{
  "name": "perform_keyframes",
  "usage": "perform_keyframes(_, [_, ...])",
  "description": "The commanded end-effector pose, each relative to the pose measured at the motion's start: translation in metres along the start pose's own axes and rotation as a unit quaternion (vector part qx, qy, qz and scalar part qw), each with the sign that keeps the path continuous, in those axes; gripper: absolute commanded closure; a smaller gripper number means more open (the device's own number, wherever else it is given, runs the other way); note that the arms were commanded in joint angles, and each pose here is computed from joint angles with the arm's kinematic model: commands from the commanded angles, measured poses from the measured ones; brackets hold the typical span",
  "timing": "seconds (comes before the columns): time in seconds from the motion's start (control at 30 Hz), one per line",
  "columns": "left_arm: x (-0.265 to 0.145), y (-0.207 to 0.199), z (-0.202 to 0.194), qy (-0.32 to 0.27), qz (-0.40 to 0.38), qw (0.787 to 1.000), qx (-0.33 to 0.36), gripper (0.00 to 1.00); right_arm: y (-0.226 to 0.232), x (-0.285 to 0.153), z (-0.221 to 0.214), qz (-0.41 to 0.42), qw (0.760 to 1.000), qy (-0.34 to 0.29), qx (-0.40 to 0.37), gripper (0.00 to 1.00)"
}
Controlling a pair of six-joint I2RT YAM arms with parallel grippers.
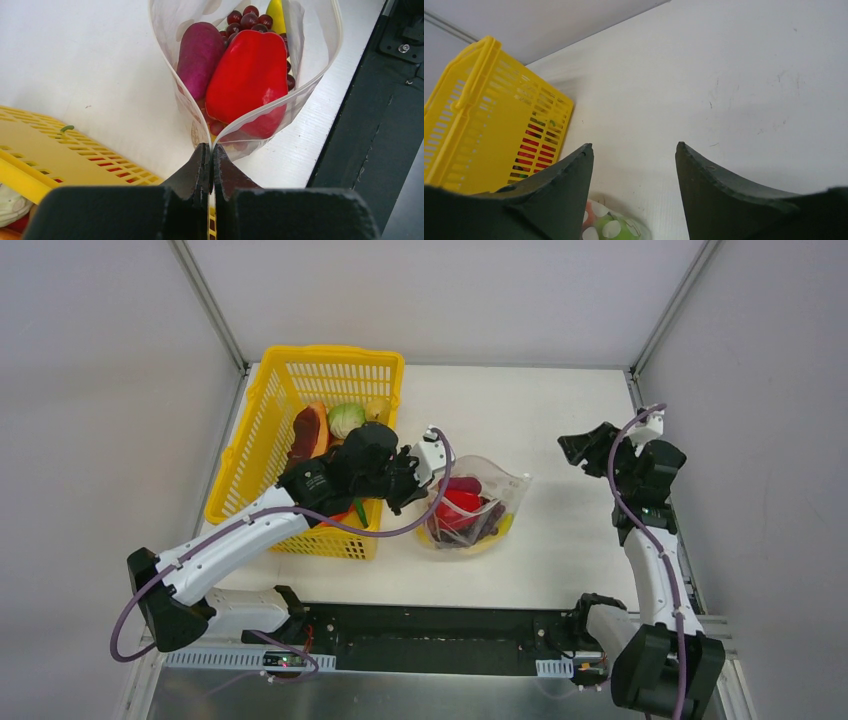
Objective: Place the food in the zip-top bag and seal the zipper
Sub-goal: Zip the zipper food storage bag at the center of the board.
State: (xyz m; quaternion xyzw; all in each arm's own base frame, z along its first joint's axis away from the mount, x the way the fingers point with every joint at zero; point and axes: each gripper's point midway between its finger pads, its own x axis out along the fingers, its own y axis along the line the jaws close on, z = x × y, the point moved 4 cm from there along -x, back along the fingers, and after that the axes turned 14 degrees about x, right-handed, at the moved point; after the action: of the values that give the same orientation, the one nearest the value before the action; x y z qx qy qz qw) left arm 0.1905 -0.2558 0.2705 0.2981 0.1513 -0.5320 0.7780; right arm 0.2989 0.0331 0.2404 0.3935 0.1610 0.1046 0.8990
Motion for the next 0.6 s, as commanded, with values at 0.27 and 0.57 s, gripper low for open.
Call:
perform_keyframes(0.27, [-0.005, 0.012, 0.020, -0.039, -0.010, 0.999, 0.009, 1.00, 0.021, -0.025, -0.028, 0.286, 0.922, 0.128, -0.229, 0.19])
perform_keyframes(0.57, [-0.008, 0.016, 0.018, -0.037, -0.009, 0.999, 0.002, 1.00, 0.007, -0.045, -0.061, 0.339, 0.884, 0.192, -0.258, 0.21])
